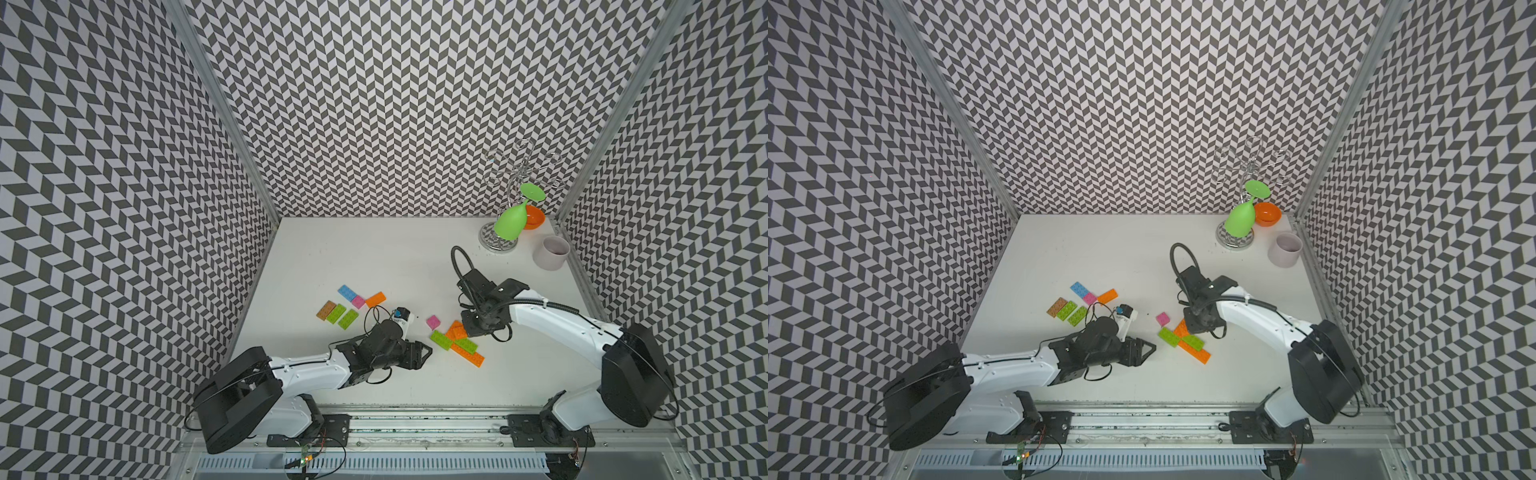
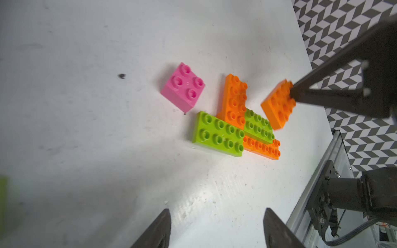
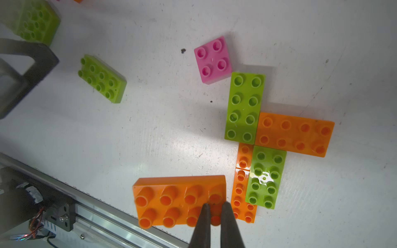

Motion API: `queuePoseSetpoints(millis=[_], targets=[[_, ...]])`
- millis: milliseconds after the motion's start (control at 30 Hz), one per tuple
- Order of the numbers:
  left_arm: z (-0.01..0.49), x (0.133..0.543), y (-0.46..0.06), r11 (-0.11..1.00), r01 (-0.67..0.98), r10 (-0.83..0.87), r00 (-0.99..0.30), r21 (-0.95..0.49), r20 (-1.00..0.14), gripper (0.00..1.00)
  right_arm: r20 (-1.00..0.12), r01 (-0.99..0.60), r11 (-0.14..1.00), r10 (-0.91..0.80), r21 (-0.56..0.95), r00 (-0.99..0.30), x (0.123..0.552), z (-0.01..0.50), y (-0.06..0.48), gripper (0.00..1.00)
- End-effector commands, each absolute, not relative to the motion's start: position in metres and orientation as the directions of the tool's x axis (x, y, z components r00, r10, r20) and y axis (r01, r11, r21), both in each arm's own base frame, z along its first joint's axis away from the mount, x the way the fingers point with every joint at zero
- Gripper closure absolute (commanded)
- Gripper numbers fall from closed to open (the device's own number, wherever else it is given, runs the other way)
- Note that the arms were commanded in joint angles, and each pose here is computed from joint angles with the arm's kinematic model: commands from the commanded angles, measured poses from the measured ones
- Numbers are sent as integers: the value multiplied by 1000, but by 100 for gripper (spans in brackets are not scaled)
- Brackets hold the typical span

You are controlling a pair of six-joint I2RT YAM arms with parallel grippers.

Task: Assemble a small pinwheel with lego
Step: Adjust the lego brick at the center of the board.

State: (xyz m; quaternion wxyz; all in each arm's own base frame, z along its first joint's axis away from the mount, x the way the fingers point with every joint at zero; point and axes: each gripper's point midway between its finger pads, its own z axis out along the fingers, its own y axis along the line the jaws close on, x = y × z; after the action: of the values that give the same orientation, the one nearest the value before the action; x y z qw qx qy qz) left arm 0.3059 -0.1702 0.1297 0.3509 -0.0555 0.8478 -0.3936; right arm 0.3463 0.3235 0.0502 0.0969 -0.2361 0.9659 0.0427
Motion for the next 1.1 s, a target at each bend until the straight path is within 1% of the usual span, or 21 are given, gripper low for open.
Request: queuePoseSetpoints(millis=[0, 167, 467, 567, 733, 900, 967, 1067], targets=[[125, 298, -169, 706, 185, -347, -750, -683, -562, 32, -248, -442, 896, -423, 26, -872, 351, 69, 325, 91], [123, 285, -179, 704, 208, -321, -760, -679, -565, 32, -257, -424, 905, -402, 35, -879, 342, 79, 316, 91], [115, 238, -227, 675, 311, -210, -789, -669, -578, 31, -238, -371, 925, -343, 85, -909, 293, 86, 278, 91], [112, 230, -238, 665, 325, -192, -796, -672, -574, 31, -229, -369, 923, -338, 108, -913, 279, 83, 270, 91], [106, 221, -249, 659, 334, -169, -808, -674, -565, 31, -180, -383, 920, -363, 87, -914, 252, 72, 248, 90], [102, 208, -259, 649, 354, -142, -813, -673, -564, 30, -156, -404, 914, -394, 35, -906, 236, 70, 225, 90], [100, 206, -261, 646, 356, -139, -814, -675, -563, 30, -159, -375, 927, -369, 9, -916, 234, 73, 215, 90], [96, 204, -263, 655, 360, -120, -818, -664, -562, 30, -189, -332, 943, -322, 19, -928, 233, 80, 209, 91]])
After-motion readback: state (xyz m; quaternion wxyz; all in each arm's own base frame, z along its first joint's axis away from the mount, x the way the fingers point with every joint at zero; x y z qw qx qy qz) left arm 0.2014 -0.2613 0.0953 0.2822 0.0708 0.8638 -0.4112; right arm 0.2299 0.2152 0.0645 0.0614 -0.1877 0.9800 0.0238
